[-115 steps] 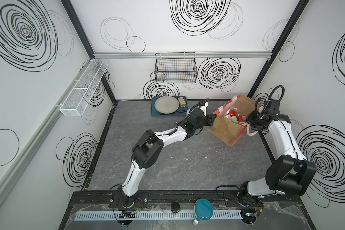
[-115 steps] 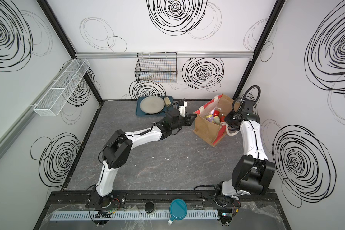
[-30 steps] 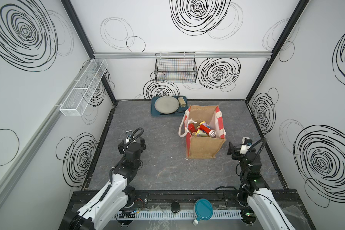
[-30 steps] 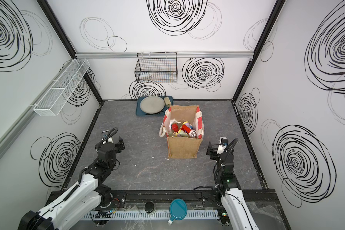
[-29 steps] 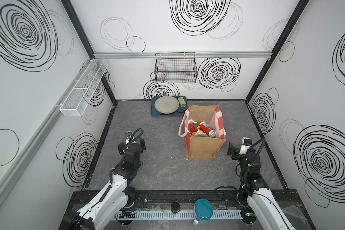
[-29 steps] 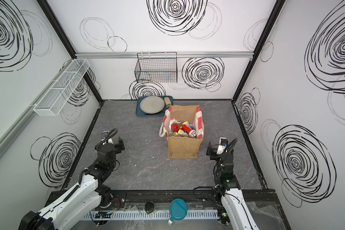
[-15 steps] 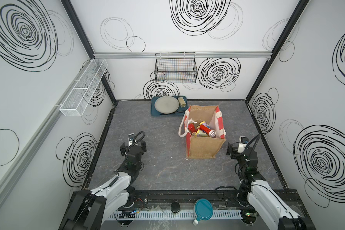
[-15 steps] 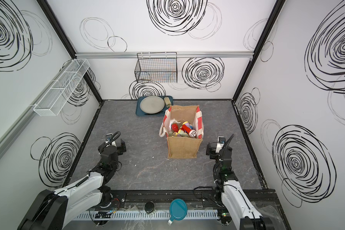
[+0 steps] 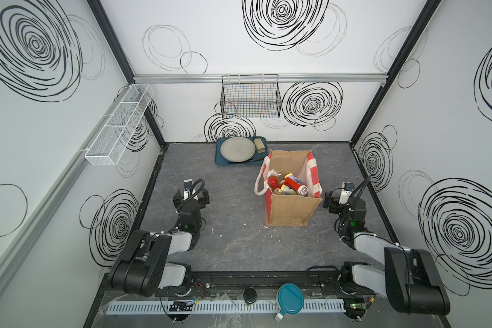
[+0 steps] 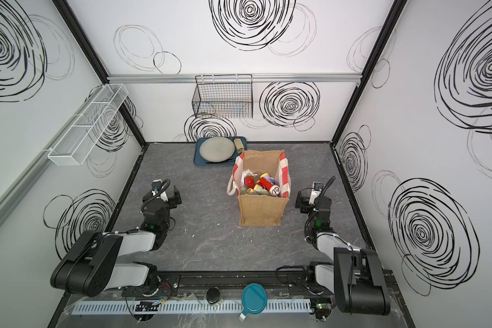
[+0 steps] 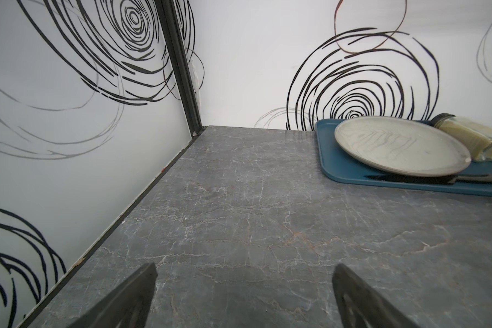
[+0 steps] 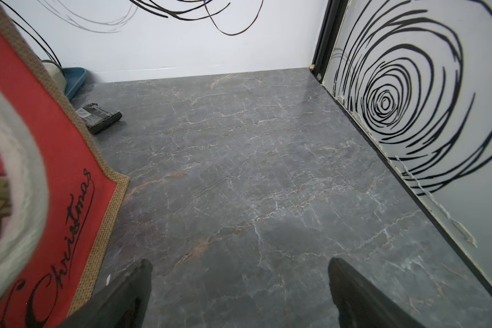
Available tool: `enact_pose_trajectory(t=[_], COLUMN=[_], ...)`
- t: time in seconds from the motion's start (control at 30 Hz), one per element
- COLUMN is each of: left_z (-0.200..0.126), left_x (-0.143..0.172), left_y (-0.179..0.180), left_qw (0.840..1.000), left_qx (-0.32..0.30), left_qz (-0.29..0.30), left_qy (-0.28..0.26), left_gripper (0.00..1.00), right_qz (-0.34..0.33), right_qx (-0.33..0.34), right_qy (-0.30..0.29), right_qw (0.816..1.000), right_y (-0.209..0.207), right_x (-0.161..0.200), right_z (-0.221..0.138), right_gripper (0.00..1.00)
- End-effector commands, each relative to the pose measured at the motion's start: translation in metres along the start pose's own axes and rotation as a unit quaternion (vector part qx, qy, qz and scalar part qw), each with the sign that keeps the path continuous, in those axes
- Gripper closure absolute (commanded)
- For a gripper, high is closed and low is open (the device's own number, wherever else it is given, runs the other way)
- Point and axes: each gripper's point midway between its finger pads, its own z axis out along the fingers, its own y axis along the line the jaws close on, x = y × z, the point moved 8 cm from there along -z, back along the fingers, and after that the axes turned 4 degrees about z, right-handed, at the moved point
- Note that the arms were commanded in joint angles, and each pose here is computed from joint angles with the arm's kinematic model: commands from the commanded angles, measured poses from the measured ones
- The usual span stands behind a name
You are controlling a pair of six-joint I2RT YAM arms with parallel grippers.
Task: Put the flashlights into the tote bags
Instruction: Reset both arms
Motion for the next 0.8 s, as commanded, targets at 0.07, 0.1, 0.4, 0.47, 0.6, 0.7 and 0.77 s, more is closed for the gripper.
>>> enact_pose_trajectory(t=[0.07, 0.1, 0.4, 0.47, 0.6, 0.7, 0.77], left_z=[0.005, 0.004, 0.006, 0.006, 0.005, 0.004, 0.004], left_x=[-0.014, -0.012, -0.013, -0.013, -0.013, -0.012, -0.013], left_y=[0.006, 0.006, 0.005, 0.005, 0.005, 0.005, 0.005], left_qw=[0.997, 0.997, 0.997, 0.997, 0.997, 0.997, 0.997], left_qx=[0.012, 0.016, 0.016, 0.016, 0.016, 0.013, 0.013], left_qz=[-0.036, -0.035, -0.035, -0.034, -0.034, -0.033, -0.033], left_qy=[-0.063, -0.068, -0.067, -0.067, -0.068, -0.069, -0.070], left_gripper=[0.01, 0.01, 0.01, 0.01, 0.01, 0.01, 0.01], right_qz=[0.016, 0.015, 0.022, 0.022, 0.022, 0.022, 0.022], right_qx=[-0.030, -0.030, -0.014, -0.014, -0.013, -0.014, -0.013], right_qy=[-0.051, -0.049, -0.023, -0.025, -0.025, -0.025, -0.024], right_qw=[0.998, 0.998, 0.999, 0.999, 0.999, 0.999, 0.999], right_y=[0.005, 0.005, 0.004, 0.003, 0.003, 0.004, 0.004], right_x=[-0.017, -0.014, -0.012, -0.011, -0.011, -0.011, -0.011], right_z=[0.020, 0.024, 0.035, 0.034, 0.034, 0.034, 0.034], right_gripper=[0.00, 0.00, 0.00, 0.00, 0.00, 0.00, 0.00])
